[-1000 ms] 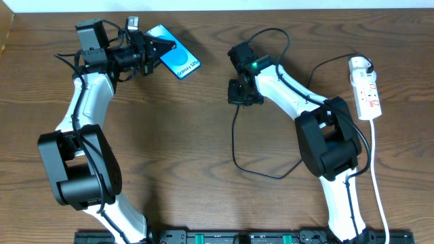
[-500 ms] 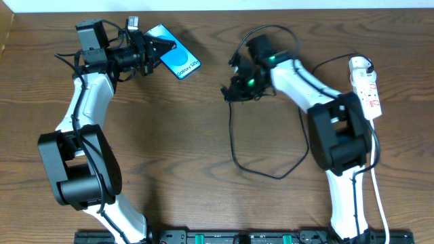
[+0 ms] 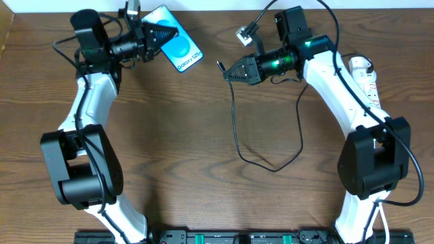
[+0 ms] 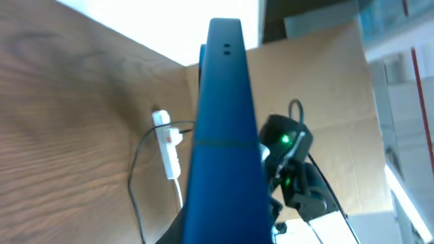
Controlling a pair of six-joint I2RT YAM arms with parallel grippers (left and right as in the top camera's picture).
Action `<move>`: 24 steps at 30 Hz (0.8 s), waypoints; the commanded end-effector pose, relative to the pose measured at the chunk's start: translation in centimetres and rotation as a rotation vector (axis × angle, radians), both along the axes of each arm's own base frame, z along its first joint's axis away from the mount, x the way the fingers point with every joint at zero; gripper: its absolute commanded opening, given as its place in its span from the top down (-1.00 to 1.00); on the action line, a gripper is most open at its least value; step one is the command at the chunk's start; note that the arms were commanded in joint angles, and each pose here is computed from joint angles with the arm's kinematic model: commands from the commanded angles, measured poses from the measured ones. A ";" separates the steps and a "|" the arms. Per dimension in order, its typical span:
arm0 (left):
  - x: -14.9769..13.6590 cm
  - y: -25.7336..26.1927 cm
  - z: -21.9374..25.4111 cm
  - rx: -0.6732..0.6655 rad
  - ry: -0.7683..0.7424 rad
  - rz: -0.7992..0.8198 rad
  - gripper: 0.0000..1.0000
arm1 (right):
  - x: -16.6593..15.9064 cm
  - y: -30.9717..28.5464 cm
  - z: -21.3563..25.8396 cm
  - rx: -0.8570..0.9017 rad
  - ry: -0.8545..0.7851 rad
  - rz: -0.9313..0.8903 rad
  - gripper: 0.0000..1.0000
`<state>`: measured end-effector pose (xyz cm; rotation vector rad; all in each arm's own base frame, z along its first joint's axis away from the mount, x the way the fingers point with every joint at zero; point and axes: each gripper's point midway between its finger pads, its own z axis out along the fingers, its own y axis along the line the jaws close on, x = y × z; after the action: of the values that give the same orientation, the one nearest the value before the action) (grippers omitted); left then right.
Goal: Plug charger to phone and switch on socket
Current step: 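Lift the connector and carry it toward the phone's bottom port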
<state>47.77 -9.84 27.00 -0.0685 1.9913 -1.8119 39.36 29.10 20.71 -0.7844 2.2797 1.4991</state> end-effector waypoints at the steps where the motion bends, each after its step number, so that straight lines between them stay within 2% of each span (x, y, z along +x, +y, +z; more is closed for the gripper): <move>1: -0.5 -1.1 2.4 -0.039 0.021 -0.034 0.86 | -1.2 0.6 1.8 0.064 -0.020 0.056 0.98; 7: 0.7 -0.7 2.5 -0.061 0.074 0.044 0.86 | -1.3 0.9 2.4 0.060 -0.052 0.059 0.97; 24: 0.1 -0.9 2.5 -0.061 0.075 0.006 0.85 | -3.0 3.1 2.7 0.026 -0.115 0.105 0.97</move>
<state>48.51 -10.70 28.07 -0.2282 1.9950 -1.8877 37.61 31.28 21.32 -0.8812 2.2334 1.5372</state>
